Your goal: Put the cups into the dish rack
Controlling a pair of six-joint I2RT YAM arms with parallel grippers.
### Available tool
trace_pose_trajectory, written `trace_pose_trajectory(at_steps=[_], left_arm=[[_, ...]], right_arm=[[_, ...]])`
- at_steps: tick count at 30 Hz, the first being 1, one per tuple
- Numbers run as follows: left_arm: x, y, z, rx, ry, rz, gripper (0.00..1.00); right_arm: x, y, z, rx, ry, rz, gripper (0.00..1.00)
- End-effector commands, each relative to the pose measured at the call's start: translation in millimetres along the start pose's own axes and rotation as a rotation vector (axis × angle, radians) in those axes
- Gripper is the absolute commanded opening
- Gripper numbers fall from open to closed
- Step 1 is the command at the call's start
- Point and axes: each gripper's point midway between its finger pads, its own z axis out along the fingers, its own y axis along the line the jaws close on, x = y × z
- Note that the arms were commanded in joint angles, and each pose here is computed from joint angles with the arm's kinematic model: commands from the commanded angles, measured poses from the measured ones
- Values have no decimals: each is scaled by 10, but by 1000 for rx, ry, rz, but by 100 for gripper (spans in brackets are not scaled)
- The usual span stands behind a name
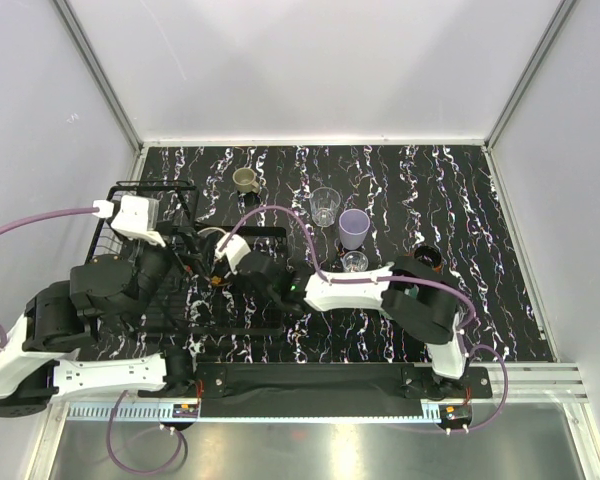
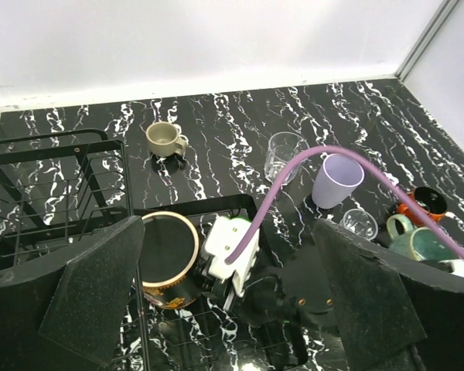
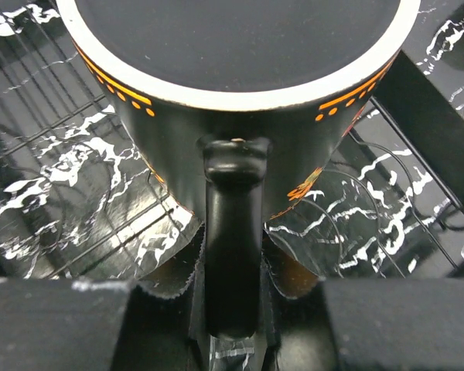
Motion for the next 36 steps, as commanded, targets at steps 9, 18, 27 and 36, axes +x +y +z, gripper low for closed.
trace_pose_trajectory(at_steps=[9,18,27,36], left_arm=[[19,-9,64,-19,-47,1,99],[98,-159,167,5,-46,65,99],[6,-326,270,18,-51,125,99],[-37,-306,243,16,-21,135,99]], right_arm=[[-1182,-173,169,134,-437,47,0],[-1099,-241,381,127,-421,90,0],[-782,-185,401,69,-348,127,15],[-675,-62,189,-7,-280,223,71]])
